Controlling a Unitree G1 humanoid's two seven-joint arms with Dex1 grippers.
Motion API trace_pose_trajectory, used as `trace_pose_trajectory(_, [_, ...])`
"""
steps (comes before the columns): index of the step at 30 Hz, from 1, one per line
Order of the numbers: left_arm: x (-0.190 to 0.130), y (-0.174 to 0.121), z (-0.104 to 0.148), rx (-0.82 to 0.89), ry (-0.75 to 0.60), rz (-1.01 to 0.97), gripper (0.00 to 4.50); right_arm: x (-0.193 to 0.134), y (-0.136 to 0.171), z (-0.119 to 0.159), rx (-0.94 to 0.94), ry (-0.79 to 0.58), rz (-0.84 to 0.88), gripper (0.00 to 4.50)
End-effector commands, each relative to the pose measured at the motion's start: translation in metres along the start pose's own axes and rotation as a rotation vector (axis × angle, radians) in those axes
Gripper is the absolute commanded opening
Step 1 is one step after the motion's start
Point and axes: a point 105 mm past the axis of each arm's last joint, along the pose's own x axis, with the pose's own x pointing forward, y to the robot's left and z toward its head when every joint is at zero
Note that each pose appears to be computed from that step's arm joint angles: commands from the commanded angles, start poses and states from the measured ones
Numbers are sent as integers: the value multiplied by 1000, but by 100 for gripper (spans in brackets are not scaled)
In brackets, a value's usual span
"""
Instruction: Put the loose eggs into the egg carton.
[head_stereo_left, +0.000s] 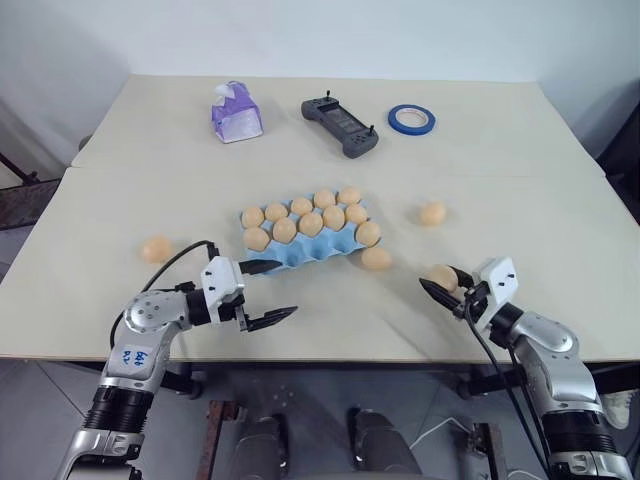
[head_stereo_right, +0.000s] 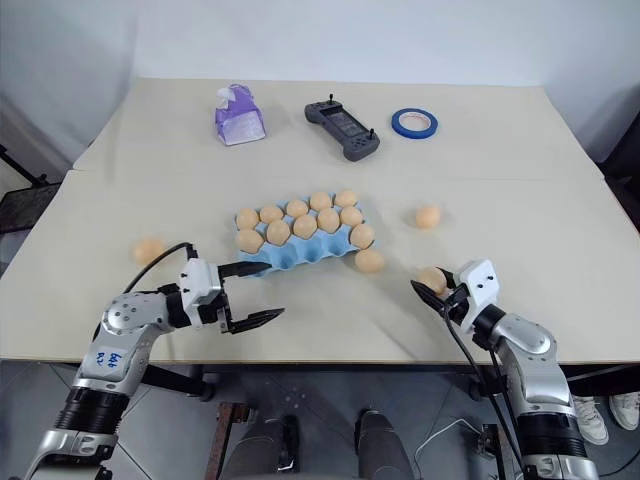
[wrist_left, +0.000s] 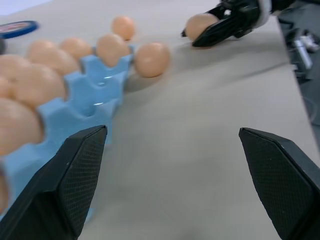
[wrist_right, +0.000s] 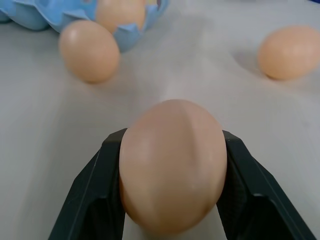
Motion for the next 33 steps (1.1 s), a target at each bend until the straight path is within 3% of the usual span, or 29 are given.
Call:
trace_pose_trajectory(1, [-14,11,7,16,-13,89,450,15,10,41,-62,-123,63,213])
trace_pose_trajectory(6, [-31,21,0,-15,-2,208,450,53,38,77,-96,-189,177,213])
trace_pose_trajectory(13, [-31,15,-4,-29,5,236,450,107,54,85,-146,-151,184,213])
trace_pose_trajectory(17, [-32,14,-3,-26,4,249,450,121,56,84,-153,-150,172,213])
trace_pose_trajectory(18, [-33,15,-3,-25,4,255,450,122,54,84,-149,-150,163,235])
trace_pose_trajectory(20, [-34,15,-2,-23,4,262,450,120,58,87,-135,-170,184,281])
trace_pose_trajectory(25, [-35,14,-1,-23,5,265,450,100,65,99,-134,-239,254,446])
trace_pose_trajectory(27, [-35,14,-1,-24,5,261,450,88,60,99,-145,-245,243,446])
trace_pose_trajectory(33, [-24,13,2,-26,-6,229,450,35,6,76,-117,-217,-22,446])
